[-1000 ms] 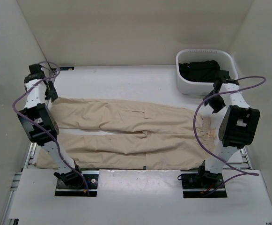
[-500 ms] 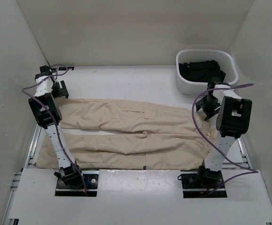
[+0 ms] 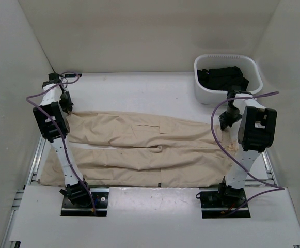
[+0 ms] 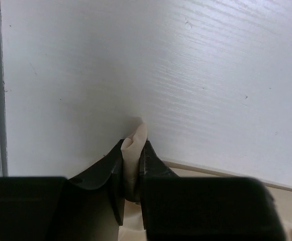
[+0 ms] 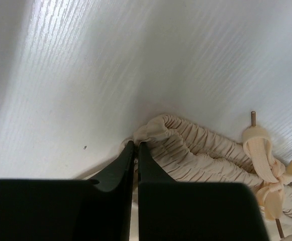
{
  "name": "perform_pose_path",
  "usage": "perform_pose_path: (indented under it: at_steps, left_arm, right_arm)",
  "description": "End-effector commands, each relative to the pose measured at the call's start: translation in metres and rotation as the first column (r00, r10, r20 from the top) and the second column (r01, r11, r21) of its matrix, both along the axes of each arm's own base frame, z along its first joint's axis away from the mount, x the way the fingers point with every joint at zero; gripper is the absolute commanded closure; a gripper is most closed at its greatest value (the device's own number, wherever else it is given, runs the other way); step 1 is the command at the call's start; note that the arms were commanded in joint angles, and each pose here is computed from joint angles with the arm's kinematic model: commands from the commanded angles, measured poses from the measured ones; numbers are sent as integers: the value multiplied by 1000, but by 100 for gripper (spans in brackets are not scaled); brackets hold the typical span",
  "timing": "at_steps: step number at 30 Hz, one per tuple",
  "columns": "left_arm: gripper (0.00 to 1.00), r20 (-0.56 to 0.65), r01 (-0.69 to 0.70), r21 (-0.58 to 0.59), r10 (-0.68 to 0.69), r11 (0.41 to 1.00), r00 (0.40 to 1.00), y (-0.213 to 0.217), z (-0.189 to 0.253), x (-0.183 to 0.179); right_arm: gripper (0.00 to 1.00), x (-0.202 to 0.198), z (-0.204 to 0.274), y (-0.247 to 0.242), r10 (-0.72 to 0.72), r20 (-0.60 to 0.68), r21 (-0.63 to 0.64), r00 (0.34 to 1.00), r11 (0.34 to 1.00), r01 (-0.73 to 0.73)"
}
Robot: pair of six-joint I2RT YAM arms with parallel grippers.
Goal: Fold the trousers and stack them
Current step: Fold the trousers
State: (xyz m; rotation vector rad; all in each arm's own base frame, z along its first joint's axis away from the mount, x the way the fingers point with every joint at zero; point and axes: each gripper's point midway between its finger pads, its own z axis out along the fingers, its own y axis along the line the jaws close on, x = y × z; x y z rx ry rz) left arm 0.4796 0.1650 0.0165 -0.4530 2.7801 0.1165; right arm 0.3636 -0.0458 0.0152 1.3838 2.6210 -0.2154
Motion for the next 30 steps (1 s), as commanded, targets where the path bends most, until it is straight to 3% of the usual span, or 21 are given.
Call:
perform_pose_path:
  at_steps: [1,8,9,11,12,13,15,16,18,19,20,22,26,30]
  left_arm:
    - [86,24,-19,62,18,998,1000,7,34,-5]
    - [86,269,-143,272,67,952,961,39,168,0]
    - [86,342,-164,284,60,945,938,37,207,-6]
    - [86,384,-176,290,54,941,922,32,232,-22]
    - [86,456,-208,307,48,929,889,29,269,-38]
    - [86,417,-210,308,66,928,907,29,252,-57]
    - [86,482,-241,315,64,918,874,22,277,-88]
    - [86,426,-236,310,87,921,900,22,249,-108]
    - [86,419,-231,293,93,928,903,15,236,-133]
    - [86,444,-247,296,97,923,891,11,242,-152]
    - [86,368,-224,286,109,932,923,3,202,-173]
    - [86,332,-229,288,127,930,935,-4,171,-204]
    - [86,317,-272,295,175,916,932,-1,149,-235]
    - [86,331,-305,297,202,905,922,6,144,-242]
  right_arm:
    - [100,-7,-12,4,9,-27,6,1000,1000,-8]
    - [100,-5,85,-11,92,161,-107,983,991,-75]
    - [100,-9,99,-13,108,183,-131,977,988,-84]
    - [100,-28,127,-19,115,244,-185,963,980,-70]
    - [100,-36,132,-18,115,261,-188,958,980,-66]
    - [100,-47,147,-17,117,310,-197,944,979,-57]
    - [100,-77,133,-19,114,268,-206,957,977,-59]
    - [100,-89,141,-23,105,299,-224,949,974,-37]
    - [100,-117,120,-22,91,257,-217,962,976,-35]
    - [100,-125,122,-22,85,294,-213,952,977,-21]
    - [100,-129,117,-18,82,312,-188,946,982,-23]
    - [100,-149,98,-11,62,309,-164,949,986,-11]
    - [100,-172,80,-7,33,306,-145,951,989,13]
    - [100,-187,73,-12,-15,320,-152,947,986,67]
